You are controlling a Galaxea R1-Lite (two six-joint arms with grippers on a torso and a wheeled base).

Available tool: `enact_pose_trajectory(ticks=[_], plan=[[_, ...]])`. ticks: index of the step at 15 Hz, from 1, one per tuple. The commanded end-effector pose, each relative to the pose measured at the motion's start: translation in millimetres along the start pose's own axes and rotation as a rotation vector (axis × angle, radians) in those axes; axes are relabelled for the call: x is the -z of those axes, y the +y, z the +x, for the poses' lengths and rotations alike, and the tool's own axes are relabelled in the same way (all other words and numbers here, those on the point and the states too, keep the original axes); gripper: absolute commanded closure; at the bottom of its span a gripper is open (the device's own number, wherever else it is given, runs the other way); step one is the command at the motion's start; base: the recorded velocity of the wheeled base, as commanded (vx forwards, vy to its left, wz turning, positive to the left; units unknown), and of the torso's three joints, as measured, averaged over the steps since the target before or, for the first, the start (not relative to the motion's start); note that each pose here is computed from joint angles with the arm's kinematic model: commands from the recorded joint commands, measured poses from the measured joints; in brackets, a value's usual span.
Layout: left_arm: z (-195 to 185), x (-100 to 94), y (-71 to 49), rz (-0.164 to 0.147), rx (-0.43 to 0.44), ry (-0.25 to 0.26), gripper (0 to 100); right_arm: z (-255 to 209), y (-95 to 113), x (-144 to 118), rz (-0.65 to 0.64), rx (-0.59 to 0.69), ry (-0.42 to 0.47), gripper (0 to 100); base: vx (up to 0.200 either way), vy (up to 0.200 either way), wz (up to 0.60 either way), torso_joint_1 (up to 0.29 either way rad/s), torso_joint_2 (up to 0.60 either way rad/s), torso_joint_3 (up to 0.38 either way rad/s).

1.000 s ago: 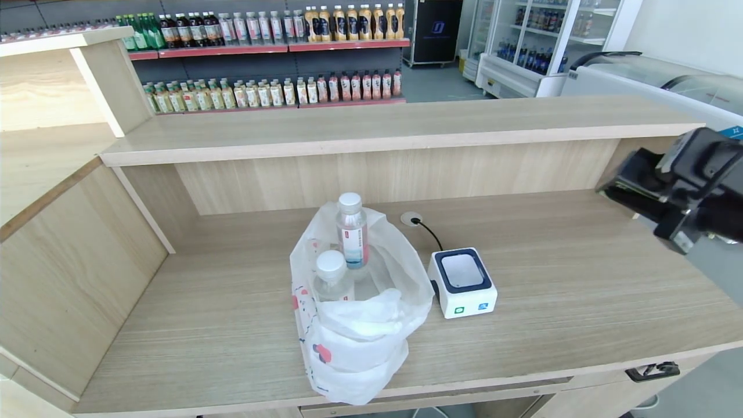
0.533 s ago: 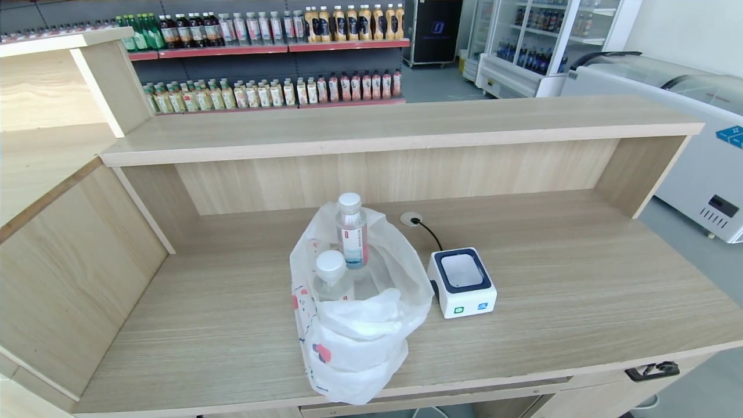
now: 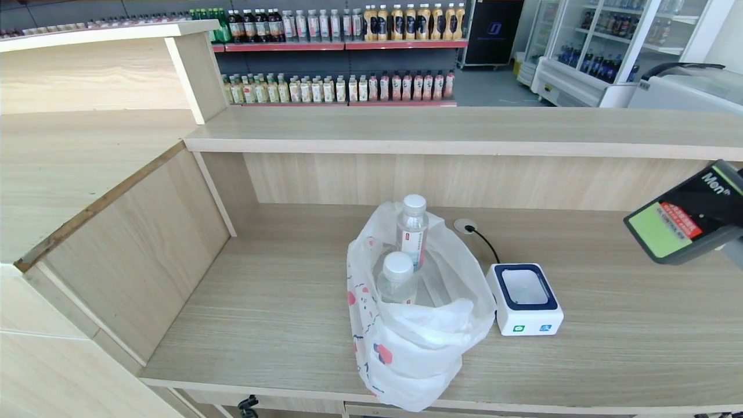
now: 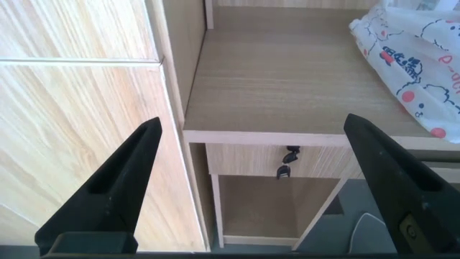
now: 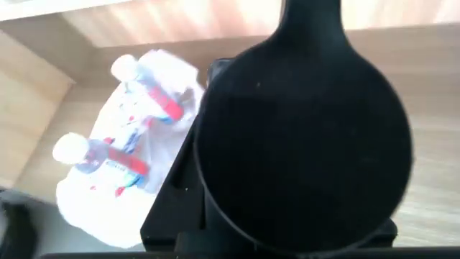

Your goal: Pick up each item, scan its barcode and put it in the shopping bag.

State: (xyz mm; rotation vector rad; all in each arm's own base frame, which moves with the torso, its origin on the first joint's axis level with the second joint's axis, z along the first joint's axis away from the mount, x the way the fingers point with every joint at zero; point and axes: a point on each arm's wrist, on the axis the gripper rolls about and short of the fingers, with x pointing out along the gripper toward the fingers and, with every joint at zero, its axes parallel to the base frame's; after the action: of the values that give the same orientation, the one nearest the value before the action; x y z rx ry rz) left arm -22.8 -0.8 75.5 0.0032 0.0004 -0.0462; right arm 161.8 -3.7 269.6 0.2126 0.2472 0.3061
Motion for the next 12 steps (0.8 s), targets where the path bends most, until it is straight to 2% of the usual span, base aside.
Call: enact_pose_trajectory(ticks=[1, 4, 8, 12], plan=[[0.1, 0.0, 0.0, 0.000, 0.000, 0.001, 0, 18.7, -15.2, 17.2, 0.091, -0.048, 0.110, 100, 0.000, 0.000, 0.00, 0.000, 0.00, 0.000], [0.1, 0.0, 0.0, 0.000, 0.000, 0.001, 0, 33.3, -38.7, 30.5, 0.187, -0.120, 0.196, 100, 0.000, 0.000, 0.00, 0.000, 0.00, 0.000], [0.1, 0.0, 0.0, 0.000, 0.000, 0.001, 0, 50.4, -68.6, 34.0, 0.268, -0.182, 0.238, 100, 0.000, 0.000, 0.00, 0.000, 0.00, 0.000], [0.1, 0.0, 0.0, 0.000, 0.000, 0.001, 0, 73.2, -84.7, 43.6, 0.319, -0.256, 0.293, 100, 0.000, 0.000, 0.00, 0.000, 0.00, 0.000]])
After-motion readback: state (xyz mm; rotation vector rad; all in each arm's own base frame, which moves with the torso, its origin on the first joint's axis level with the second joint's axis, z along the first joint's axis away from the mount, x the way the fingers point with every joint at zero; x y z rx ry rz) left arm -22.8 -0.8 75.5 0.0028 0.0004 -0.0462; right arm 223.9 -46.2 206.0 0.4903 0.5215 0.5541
